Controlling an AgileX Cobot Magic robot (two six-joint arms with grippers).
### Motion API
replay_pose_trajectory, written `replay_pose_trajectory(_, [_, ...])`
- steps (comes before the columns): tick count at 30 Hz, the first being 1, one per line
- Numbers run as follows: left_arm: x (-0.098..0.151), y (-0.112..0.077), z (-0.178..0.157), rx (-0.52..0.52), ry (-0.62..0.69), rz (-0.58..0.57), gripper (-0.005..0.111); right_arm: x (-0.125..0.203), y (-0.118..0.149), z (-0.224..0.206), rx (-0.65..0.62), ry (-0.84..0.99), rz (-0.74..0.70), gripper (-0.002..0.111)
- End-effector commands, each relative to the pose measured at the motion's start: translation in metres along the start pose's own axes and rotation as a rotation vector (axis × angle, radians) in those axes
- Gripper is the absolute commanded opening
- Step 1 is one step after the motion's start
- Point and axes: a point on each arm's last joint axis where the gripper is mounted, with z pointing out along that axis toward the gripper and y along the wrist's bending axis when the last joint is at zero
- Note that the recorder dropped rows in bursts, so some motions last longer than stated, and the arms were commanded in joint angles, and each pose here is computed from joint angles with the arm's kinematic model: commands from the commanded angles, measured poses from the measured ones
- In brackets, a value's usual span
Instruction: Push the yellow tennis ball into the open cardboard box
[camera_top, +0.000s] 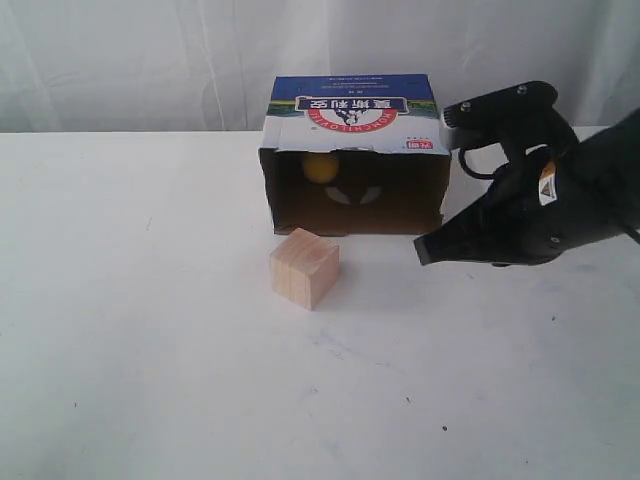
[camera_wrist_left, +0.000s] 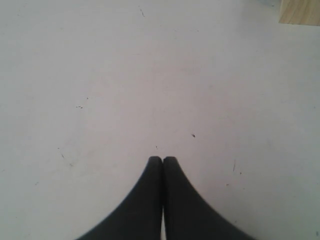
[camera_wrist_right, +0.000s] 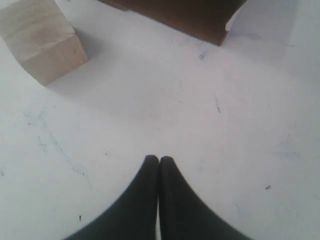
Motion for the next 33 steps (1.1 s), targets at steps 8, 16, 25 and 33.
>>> replay_pose_trajectory(8, [0.003, 0.000, 0.000, 0.005, 0.016, 0.005, 0.000, 0.022, 0.002, -0.044, -0.145, -0.490, 0.098, 0.000])
replay_pose_trajectory(16, [0.003, 0.000, 0.000, 0.005, 0.016, 0.005, 0.000, 0.086, -0.004, -0.064, -0.154, -0.544, 0.104, 0.000])
replay_pose_trajectory(25, [0.003, 0.000, 0.000, 0.005, 0.016, 0.005, 0.000, 0.163, -0.011, -0.063, -0.145, -0.638, 0.119, 0.000])
replay_pose_trajectory(33, [0.003, 0.000, 0.000, 0.005, 0.016, 0.005, 0.000, 0.196, -0.018, -0.072, -0.080, -0.817, 0.130, 0.000])
